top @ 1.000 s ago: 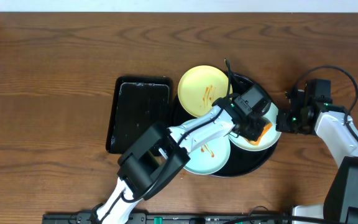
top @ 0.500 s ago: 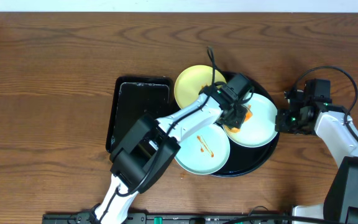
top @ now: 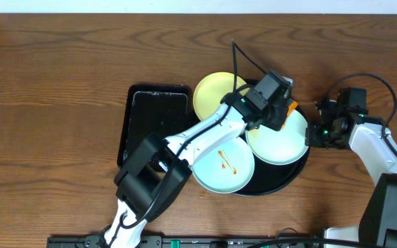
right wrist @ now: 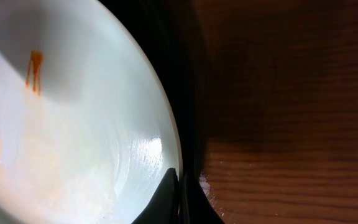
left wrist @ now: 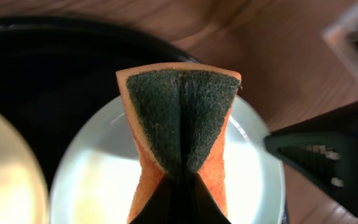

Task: Clean dirty plates on tray and stack at the side
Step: 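Scrub the right pale green plate with the sponge in the left gripper, then return the sponge to the black water tray with the left gripper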

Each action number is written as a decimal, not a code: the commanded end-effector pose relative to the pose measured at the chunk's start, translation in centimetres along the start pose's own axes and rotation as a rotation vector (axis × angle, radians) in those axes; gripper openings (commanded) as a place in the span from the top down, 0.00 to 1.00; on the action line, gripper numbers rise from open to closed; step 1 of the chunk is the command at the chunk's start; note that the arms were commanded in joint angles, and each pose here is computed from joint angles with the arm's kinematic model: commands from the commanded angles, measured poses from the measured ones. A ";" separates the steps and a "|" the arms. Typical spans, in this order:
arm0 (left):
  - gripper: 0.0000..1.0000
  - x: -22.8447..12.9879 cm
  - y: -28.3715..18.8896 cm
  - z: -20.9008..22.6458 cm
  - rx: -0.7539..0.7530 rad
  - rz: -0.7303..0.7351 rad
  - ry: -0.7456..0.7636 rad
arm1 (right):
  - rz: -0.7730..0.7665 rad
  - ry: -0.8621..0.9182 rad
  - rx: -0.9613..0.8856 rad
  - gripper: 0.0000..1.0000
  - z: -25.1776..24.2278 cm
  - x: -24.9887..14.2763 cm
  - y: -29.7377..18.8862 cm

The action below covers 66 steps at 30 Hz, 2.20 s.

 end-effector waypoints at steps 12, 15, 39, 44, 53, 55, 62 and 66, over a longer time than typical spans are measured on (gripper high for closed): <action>0.93 -4.5 4.1 1.6 0.056 0.145 -0.017 | -0.014 0.013 -0.004 0.99 -0.1 0.7 -0.3; 0.92 -5.1 3.7 3.0 0.075 0.172 -0.044 | -0.013 0.013 -0.005 0.99 -0.1 0.6 -0.3; 0.93 -0.9 -10.9 5.7 0.168 0.090 -0.138 | -0.010 0.013 0.048 0.87 0.8 0.7 -0.3; 0.92 -2.4 -14.2 10.4 0.296 0.128 -0.221 | 0.004 0.014 0.075 0.84 1.2 0.4 -0.4; 0.93 -6.8 -19.1 19.5 0.436 0.210 -0.455 | 0.046 0.025 0.066 0.82 0.9 -0.7 -0.3; 0.93 -7.6 -20.1 21.2 0.458 0.211 -0.503 | 0.059 0.028 0.063 0.82 0.8 -1.1 -0.1; 0.93 -10.1 -21.1 23.3 0.484 0.248 -0.581 | 0.095 0.039 0.129 0.83 1.8 -1.9 -0.2; 0.92 -10.8 -20.8 23.2 0.481 0.268 -0.587 | 0.104 0.062 0.127 0.85 1.8 -2.1 -0.2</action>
Point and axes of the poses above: each gripper's point midway between its finger pads, its own y axis out along the fingers, its own z axis along the line the jaws close on, x = y × z, the point moved 1 cm from there along -y, back along the fingers, and after that the axes turned 14 degrees about y, right-handed, at the moved point
